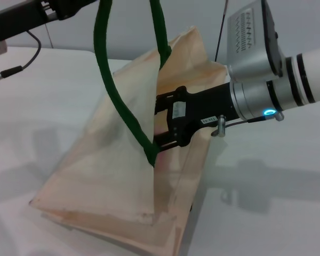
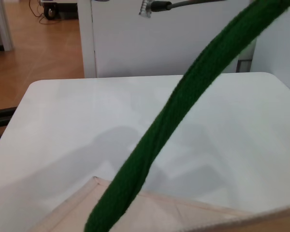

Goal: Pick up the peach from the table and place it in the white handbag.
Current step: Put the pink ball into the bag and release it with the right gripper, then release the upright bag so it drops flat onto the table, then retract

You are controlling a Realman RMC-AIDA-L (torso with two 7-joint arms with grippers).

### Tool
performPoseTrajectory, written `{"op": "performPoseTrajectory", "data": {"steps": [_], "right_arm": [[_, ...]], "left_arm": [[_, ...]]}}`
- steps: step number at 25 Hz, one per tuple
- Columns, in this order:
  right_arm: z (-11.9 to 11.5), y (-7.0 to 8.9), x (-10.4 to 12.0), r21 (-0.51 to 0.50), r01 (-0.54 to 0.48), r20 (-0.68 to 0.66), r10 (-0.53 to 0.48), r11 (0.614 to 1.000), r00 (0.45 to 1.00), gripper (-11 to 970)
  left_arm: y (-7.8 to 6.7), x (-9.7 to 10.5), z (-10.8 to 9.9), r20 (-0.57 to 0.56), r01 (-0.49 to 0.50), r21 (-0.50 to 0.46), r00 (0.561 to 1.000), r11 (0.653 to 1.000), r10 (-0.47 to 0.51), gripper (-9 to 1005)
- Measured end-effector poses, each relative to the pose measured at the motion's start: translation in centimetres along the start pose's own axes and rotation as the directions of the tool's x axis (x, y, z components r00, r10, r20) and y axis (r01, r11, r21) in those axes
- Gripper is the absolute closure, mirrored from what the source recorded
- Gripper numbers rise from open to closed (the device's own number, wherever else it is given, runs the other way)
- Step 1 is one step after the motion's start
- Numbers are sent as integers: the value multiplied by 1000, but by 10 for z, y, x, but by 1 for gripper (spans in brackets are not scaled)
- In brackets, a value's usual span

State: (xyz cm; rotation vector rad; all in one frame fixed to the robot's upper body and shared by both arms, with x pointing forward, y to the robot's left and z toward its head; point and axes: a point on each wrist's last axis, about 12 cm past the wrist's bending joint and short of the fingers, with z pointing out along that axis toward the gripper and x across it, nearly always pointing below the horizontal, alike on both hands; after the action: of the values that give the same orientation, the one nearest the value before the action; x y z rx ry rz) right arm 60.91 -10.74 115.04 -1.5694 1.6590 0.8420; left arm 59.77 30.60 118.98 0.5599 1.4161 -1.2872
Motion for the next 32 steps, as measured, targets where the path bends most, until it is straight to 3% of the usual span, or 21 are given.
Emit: {"op": "performPoseTrajectory", "data": {"steps": [5,11,16,22,24,32], "right_arm": [[-6,-2,3,19,-23,17,22,1000,1000,231],[-38,-16,19,121,-110,83,100,987,991,75],[-83,-28,47,292,-231,167,188,928,968,76],[-132,-28,73,437,-340,322,208,833,923,77],[-139,-26,77,455,-354,358,196,817,913,77],[-154,-18,89,499,-371,454,128,784,882,78]], "left_arm": [[0,2,-4,1,0,-12,1000,1000,0,869],[1,4,-8,7,3,-31,1000,1000,-3,869],[5,6,-14,31,10,-85,999,996,-7,868],[10,10,-22,84,18,-155,996,988,-5,868],[12,12,-26,94,21,-186,996,982,-4,868],[18,20,-31,104,-13,-275,994,961,43,675]]}}
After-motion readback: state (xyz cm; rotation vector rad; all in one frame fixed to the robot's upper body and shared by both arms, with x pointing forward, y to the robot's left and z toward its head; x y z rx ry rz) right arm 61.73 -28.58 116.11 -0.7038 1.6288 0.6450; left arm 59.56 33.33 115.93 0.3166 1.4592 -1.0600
